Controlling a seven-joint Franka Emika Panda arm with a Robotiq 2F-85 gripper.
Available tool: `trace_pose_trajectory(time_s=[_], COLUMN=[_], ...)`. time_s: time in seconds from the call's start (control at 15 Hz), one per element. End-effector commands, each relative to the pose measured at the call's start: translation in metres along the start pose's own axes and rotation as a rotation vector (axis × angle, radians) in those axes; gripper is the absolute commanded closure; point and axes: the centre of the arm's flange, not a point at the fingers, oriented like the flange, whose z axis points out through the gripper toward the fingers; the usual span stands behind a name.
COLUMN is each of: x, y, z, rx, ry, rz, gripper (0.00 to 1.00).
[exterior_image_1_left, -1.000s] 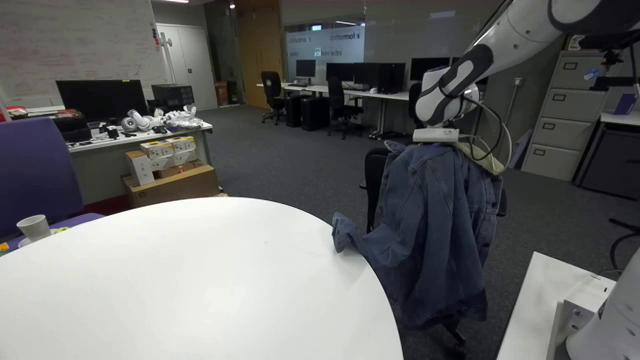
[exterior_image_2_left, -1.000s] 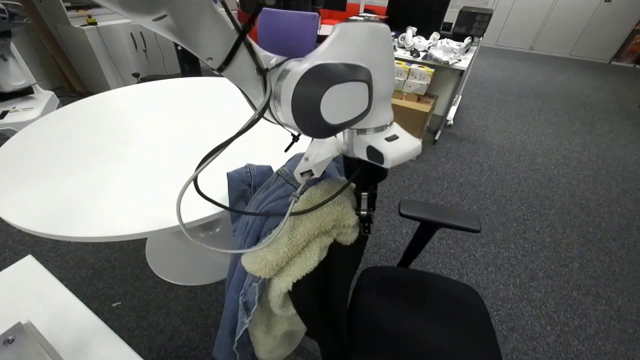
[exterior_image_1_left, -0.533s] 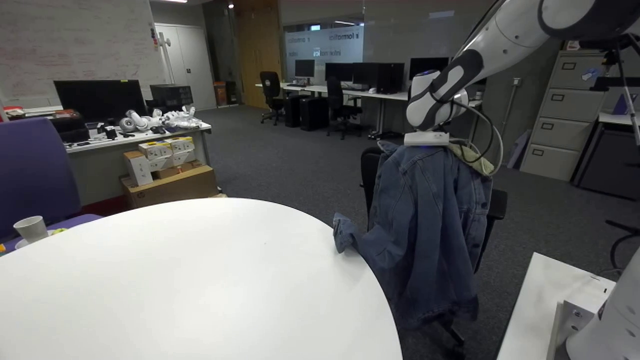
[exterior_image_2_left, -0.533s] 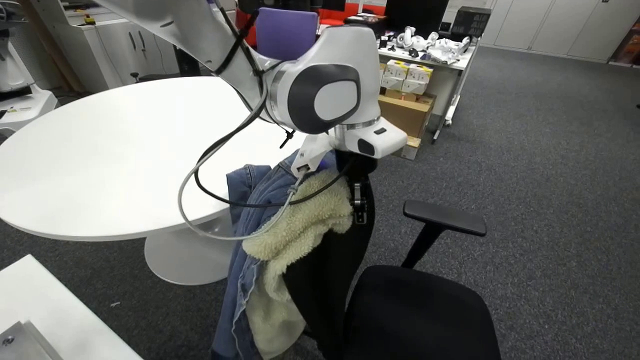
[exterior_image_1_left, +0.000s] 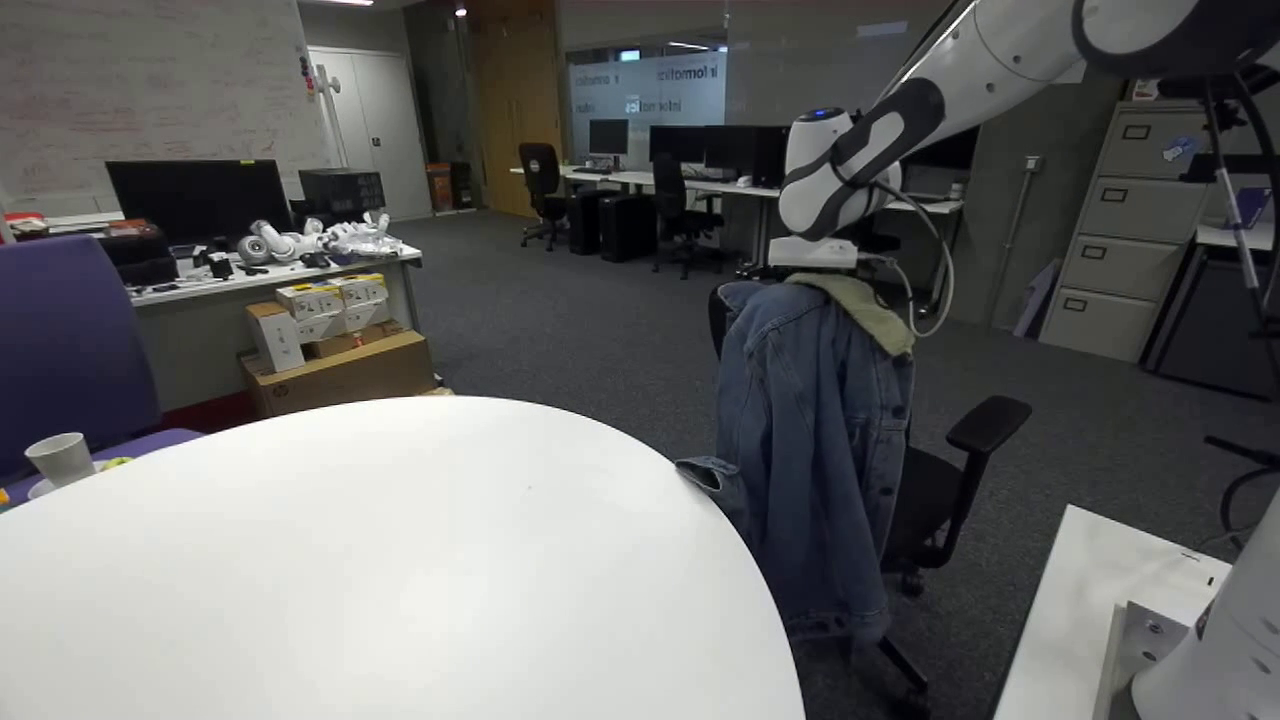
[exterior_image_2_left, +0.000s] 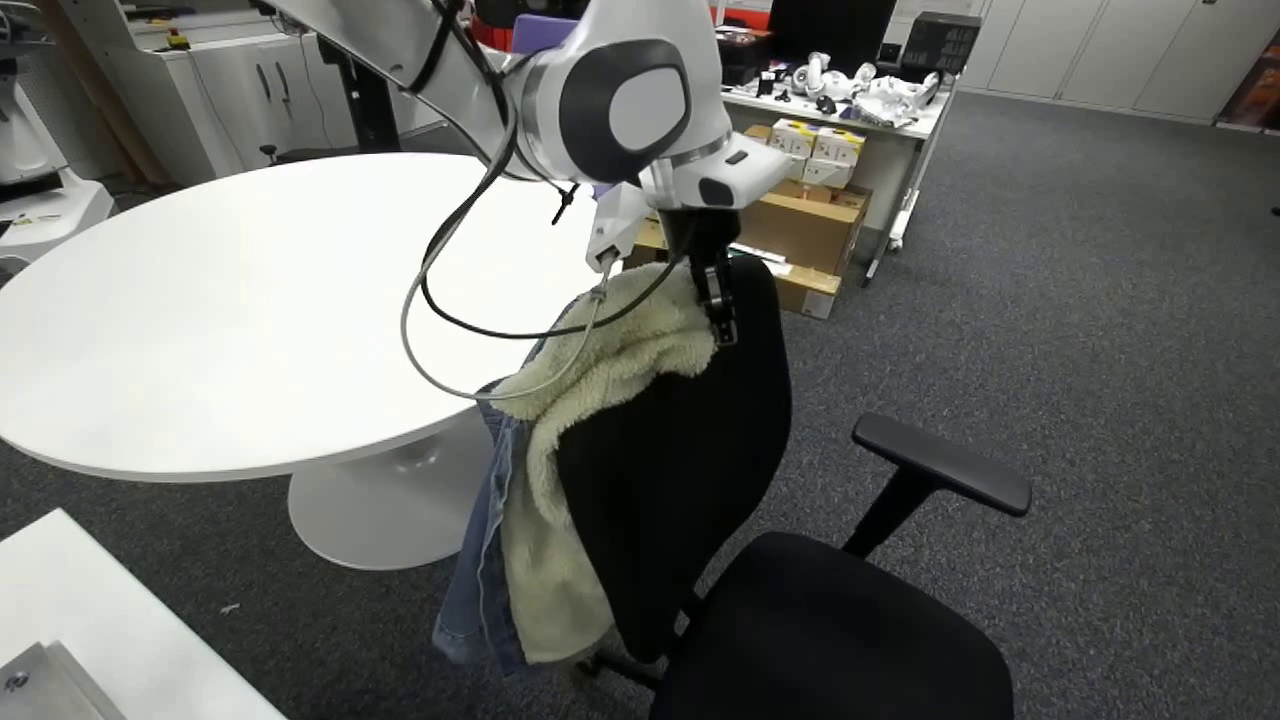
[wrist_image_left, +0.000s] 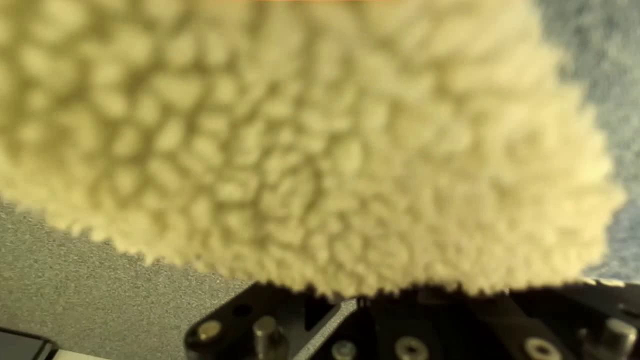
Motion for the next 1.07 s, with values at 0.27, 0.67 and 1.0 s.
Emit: trace_pose_trajectory(time_s=[0.27,0.67,1.0], x=[-0.025,-0.078,-0.111], y=[-0.042,-0.077,-0.091], z=[-0.051,-0.086,-0.08], rx=[0.117,0.208,0.235], ry=[0.049,0.052,0.042], rz=[-0.045,-0.143,-0.2], gripper=[0.98,0.98,0.98])
